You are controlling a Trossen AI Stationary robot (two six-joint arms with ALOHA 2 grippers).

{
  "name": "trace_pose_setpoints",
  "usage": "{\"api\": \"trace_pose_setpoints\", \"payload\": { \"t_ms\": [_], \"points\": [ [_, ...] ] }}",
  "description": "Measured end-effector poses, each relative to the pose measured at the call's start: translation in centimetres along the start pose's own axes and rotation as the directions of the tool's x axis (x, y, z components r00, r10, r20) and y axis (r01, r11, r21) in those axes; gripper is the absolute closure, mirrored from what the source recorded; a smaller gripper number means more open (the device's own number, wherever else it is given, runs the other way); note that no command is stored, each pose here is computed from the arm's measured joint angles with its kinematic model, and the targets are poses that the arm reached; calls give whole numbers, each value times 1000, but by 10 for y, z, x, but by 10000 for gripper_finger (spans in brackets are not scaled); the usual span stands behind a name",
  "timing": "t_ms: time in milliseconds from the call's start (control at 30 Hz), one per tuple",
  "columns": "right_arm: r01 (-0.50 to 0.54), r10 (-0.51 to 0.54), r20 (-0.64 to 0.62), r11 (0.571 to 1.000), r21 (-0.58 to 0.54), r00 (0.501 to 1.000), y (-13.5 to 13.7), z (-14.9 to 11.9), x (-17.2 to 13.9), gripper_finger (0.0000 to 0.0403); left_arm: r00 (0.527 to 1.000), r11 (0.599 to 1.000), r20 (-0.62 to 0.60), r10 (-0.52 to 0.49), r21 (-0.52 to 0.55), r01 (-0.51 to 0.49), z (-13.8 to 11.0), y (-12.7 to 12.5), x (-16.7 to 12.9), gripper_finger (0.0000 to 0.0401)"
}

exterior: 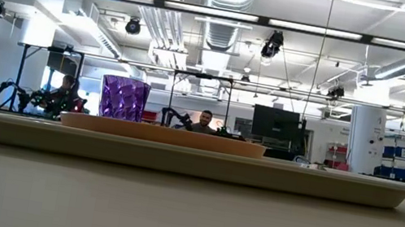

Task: Pick and place plate/cup/fork/spoon on tray
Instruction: Put the orange fork on the beige tray

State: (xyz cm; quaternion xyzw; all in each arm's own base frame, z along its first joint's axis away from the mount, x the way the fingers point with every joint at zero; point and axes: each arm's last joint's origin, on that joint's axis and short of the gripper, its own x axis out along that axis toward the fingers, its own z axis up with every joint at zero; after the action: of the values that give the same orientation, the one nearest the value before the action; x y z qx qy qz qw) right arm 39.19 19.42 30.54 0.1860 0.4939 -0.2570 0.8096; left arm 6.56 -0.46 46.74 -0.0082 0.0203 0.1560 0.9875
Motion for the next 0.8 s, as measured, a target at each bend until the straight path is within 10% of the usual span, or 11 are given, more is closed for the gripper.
{"api": "trace_pose_setpoints", "payload": {
  "t_ms": [267,467,800],
  "points": [
    [91,-125,251,986,141,960,-12,1,-25,394,1000,1000,8,1,-1,-1,0,2,-3,281],
    [33,-37,-37,994,-107,999,-9,-1,-7,394,1000,1000,20,1,7,-1,1,6,-8,281],
    [-127,-51,-394,901,-414,918,-7,-16,23,394,999,1000,35,1,-5,-1,2,8,-11,281]
  ]
}}
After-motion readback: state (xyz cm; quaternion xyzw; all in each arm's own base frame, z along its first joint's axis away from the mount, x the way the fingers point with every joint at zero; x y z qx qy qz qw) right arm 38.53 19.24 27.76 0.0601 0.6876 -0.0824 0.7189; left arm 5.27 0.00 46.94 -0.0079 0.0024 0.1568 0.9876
